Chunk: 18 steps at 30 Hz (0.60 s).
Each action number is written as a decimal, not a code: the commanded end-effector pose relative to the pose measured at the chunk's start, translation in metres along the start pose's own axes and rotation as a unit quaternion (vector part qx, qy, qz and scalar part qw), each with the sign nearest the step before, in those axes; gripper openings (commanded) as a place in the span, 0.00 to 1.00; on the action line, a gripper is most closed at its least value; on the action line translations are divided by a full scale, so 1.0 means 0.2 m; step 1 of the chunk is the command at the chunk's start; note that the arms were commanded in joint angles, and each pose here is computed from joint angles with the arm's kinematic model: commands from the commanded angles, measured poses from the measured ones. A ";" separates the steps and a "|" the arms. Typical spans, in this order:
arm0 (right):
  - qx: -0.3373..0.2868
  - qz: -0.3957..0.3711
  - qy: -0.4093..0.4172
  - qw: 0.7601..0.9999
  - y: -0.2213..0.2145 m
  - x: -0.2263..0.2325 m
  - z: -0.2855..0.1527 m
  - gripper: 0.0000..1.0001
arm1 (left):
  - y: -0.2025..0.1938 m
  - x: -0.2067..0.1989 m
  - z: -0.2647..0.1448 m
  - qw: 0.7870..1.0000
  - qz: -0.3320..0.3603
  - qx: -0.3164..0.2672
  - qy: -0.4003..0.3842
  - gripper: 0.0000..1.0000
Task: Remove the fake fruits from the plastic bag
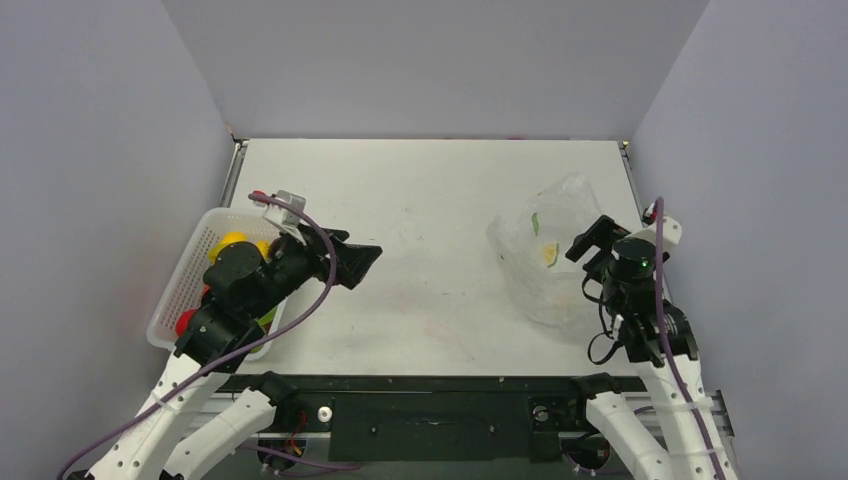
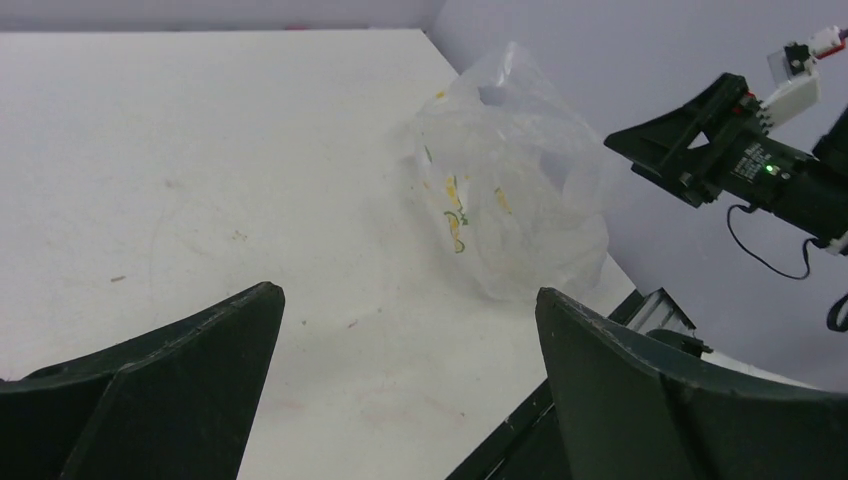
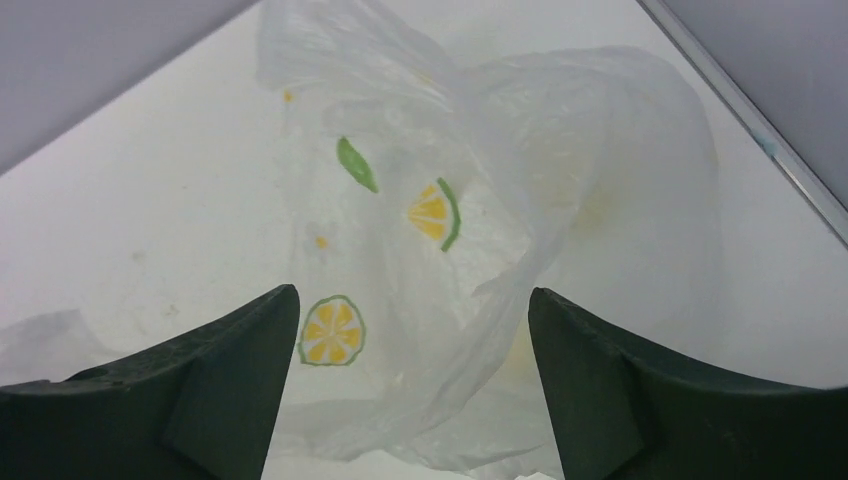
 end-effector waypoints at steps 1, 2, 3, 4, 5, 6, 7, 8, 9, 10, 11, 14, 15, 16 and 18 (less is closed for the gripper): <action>-0.042 -0.009 0.074 0.996 0.16 0.02 -0.23 0.81 | 0.30 -0.12 -0.10 0.991 0.035 -0.131 -0.007 0.97; -0.056 -0.006 0.082 0.995 0.20 0.01 -0.30 0.82 | 0.34 -0.13 -0.14 0.988 0.040 -0.150 -0.008 0.97; -0.065 -0.010 0.085 0.994 0.22 0.00 -0.33 0.82 | 0.39 -0.14 -0.17 0.984 0.040 -0.175 0.000 0.97; -0.080 -0.007 0.089 0.993 0.26 -0.01 -0.39 0.82 | 0.43 -0.16 -0.21 0.980 0.046 -0.195 0.001 0.97; -0.091 -0.011 0.091 0.992 0.28 -0.02 -0.43 0.83 | 0.48 -0.18 -0.26 0.975 0.049 -0.218 0.005 0.97; -0.111 -0.008 0.096 0.989 0.32 -0.04 -0.49 0.83 | 0.51 -0.19 -0.30 0.970 0.058 -0.235 0.006 0.97; -0.123 -0.013 0.098 0.987 0.34 -0.06 -0.53 0.83 | 0.56 -0.21 -0.35 0.964 0.059 -0.258 0.011 0.97; -0.148 -0.008 0.104 0.984 0.38 -0.08 -0.60 0.83 | 0.59 -0.22 -0.40 0.959 0.065 -0.274 0.013 0.97; -0.162 -0.012 0.100 0.982 0.39 -0.10 -0.63 0.84 | 0.63 -0.23 -0.47 0.952 0.065 -0.299 0.019 0.97; -0.188 -0.004 0.103 0.977 0.42 -0.13 -0.70 0.84 | 0.66 -0.24 -0.51 0.946 0.071 -0.314 0.020 0.97; -0.212 0.003 0.094 0.973 0.45 -0.17 -0.76 0.84 | 0.68 -0.24 -0.57 0.939 0.075 -0.333 0.029 0.97; -0.263 0.020 0.079 0.961 0.49 -0.27 -0.88 0.85 | 0.72 -0.25 -0.68 0.925 0.083 -0.370 0.039 0.97; -0.283 0.024 0.073 0.956 0.51 -0.30 -0.93 0.85 | 0.72 -0.24 -0.73 0.919 0.085 -0.382 0.043 0.97; -0.290 0.024 0.069 0.954 0.51 -0.32 -0.95 0.85 | 0.73 -0.24 -0.75 0.916 0.085 -0.389 0.048 0.97; -0.309 0.037 0.056 0.949 0.53 -0.36 -1.00 0.85 | 0.73 -0.23 -0.79 0.911 0.089 -0.399 0.052 0.97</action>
Point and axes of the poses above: each gripper's point midway between its finger pads, its own z axis out along the fingers, its own x axis along the line the jaws close on, y = z × x, the point moved 5 cm from there along -z, back along the fingers, and after that the axes turned 5 degrees about -z, right-handed, at the moved point
